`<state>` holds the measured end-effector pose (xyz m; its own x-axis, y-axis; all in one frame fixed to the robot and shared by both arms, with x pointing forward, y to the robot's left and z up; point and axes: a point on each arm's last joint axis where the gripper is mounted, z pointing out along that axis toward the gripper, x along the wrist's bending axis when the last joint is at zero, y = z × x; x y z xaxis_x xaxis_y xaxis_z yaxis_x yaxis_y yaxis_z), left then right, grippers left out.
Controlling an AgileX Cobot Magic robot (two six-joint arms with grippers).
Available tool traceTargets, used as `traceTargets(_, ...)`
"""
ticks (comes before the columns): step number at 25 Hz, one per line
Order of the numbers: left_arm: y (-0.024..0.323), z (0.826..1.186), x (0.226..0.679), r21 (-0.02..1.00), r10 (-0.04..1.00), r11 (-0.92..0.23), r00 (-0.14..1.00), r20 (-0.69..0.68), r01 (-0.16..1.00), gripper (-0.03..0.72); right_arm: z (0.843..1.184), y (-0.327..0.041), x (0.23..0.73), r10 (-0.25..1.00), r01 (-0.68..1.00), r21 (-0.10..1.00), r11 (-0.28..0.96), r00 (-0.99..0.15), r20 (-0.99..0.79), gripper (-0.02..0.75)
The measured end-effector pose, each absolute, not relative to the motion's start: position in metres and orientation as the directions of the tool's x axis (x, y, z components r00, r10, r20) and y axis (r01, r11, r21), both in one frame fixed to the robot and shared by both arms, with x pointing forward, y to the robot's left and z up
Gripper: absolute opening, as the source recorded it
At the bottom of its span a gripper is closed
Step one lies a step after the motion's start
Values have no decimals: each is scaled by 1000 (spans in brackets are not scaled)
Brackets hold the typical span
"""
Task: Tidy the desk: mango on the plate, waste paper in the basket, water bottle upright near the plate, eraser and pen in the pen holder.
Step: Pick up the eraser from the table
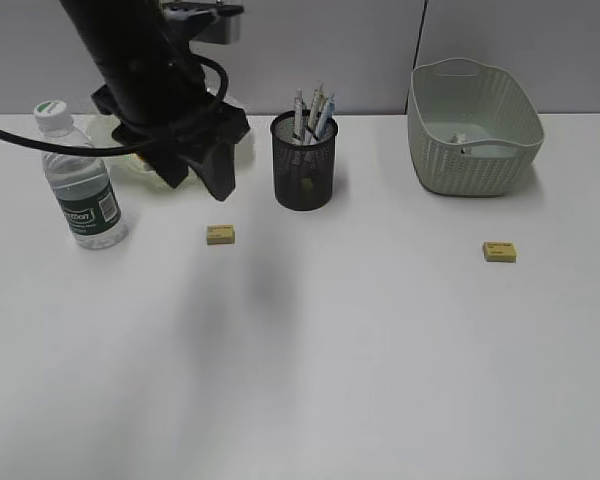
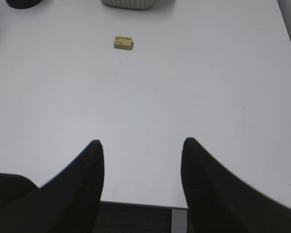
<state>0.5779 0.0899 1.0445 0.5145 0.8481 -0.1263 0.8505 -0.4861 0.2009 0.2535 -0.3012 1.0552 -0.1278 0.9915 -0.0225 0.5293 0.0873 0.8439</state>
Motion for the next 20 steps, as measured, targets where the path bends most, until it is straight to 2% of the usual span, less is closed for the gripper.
traceTargets(5, 94, 1047, 578, 195, 883, -437, 460, -93, 878, 454, 1055, -301, 254, 992, 529, 844, 87, -128, -22, 415)
traceTargets(14, 101, 1082, 565, 279, 883, -410, 455, -116, 868, 428, 1055, -301, 254, 992, 529, 844, 87, -128, -22, 415)
traceTargets(20, 118, 1095, 534, 292, 882, -407, 455, -119, 865, 421, 1055, -301, 254, 992, 529, 844, 87, -128, -22, 415)
